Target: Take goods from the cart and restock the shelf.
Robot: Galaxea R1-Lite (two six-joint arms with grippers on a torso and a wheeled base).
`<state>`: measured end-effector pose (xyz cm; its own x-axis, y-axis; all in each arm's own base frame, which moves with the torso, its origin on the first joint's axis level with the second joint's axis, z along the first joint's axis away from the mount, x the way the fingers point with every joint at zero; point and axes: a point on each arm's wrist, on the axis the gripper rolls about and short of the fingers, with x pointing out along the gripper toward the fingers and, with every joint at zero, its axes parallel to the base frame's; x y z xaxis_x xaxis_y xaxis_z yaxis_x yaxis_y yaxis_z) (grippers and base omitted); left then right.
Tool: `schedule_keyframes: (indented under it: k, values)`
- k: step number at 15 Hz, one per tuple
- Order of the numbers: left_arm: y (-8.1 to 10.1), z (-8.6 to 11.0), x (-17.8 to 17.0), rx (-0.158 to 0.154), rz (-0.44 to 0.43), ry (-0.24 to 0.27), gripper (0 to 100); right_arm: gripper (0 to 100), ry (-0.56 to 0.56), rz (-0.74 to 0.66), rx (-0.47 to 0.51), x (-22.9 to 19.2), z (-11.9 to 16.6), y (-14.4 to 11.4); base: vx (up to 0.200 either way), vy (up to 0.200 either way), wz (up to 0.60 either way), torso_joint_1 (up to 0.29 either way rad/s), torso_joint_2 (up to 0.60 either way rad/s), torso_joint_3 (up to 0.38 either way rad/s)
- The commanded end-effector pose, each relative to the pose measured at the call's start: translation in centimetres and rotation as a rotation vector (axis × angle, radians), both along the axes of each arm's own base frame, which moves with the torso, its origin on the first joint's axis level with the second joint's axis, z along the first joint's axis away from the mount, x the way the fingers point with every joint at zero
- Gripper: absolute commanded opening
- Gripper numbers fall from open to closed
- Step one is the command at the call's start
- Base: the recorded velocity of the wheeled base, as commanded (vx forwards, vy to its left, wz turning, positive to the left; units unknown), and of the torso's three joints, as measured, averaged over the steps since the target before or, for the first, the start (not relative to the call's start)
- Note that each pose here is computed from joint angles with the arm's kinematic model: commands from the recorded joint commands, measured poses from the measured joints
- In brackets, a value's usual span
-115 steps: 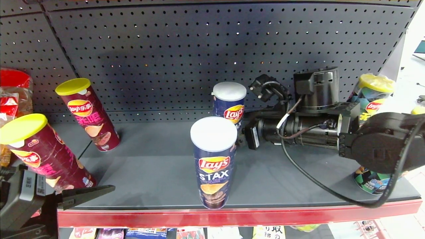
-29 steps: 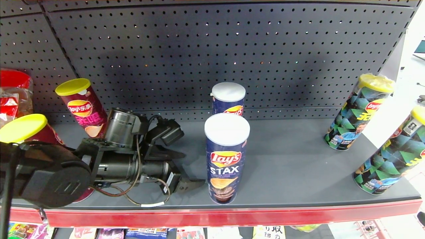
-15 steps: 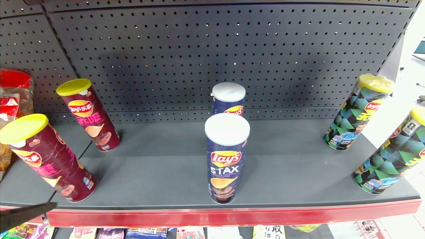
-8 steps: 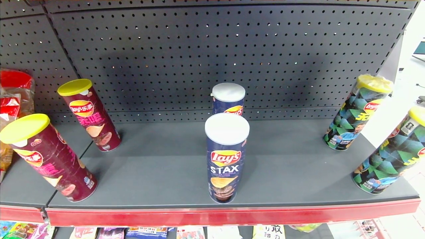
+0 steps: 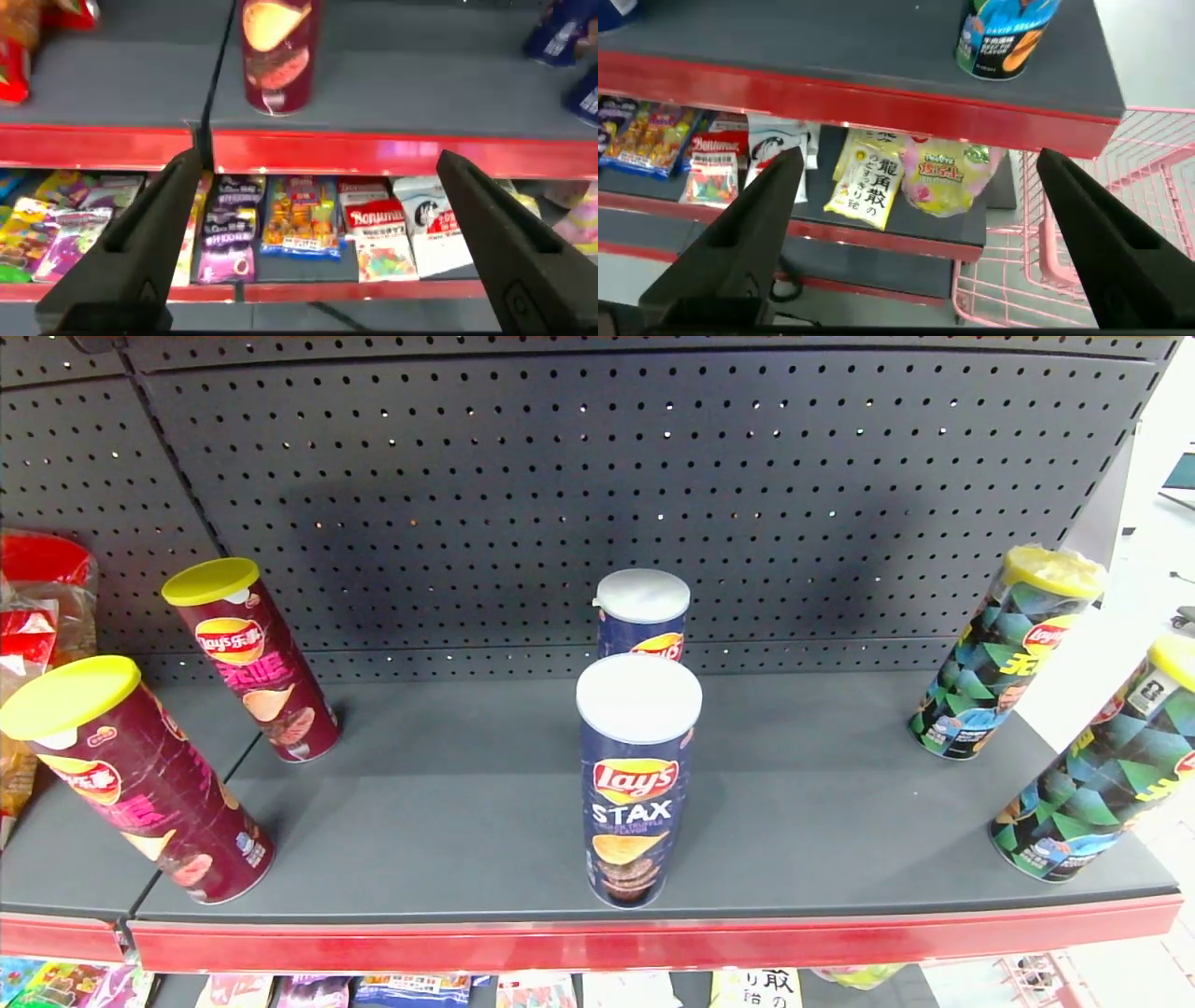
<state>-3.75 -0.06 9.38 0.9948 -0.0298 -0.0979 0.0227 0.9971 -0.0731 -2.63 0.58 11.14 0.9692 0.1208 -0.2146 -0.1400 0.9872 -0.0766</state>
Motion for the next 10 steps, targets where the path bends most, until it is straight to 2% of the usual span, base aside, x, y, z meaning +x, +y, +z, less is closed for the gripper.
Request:
schedule_keyframes:
  k: [1,3,4,6,8,9,10]
  values:
    - [0.1,-0.6,0.3,0.010,0.054,0.005,100,100,-0.085,0.008,0.000,-0.1,-2.2,-0.2,0.000,0.000,0.00,0.000,0.00,0.000]
    - [0.1,-0.7,0.5,0.017,0.056,-0.023,100,100,-0.176,-0.050,0.078,0.0,-2.6,-0.4,0.000,0.000,0.00,0.000,0.00,0.000]
    - [0.0,-0.9,0.7,0.016,0.013,-0.043,100,100,-0.212,-0.097,0.097,0.0,-2.7,-0.5,0.000,0.000,0.00,0.000,0.00,0.000]
    - [-0.1,-1.0,1.0,0.025,-0.024,-0.073,100,100,-0.212,-0.173,0.098,0.1,-2.9,-0.7,0.000,0.000,0.00,0.000,0.00,0.000]
    - [0.0,-1.6,1.3,0.041,-0.012,-0.081,100,100,-0.203,-0.112,0.061,0.2,-3.2,-0.5,0.000,0.000,0.00,0.000,0.00,0.000]
    - [0.0,-1.8,1.5,0.040,0.003,-0.107,100,100,-0.203,-0.068,0.069,0.4,-3.6,-0.5,0.000,0.000,0.00,0.000,0.00,0.000]
    - [0.0,-1.8,1.5,0.042,0.002,-0.102,100,100,-0.211,-0.068,0.084,0.4,-3.6,-0.5,0.000,0.000,0.00,0.000,0.00,0.000]
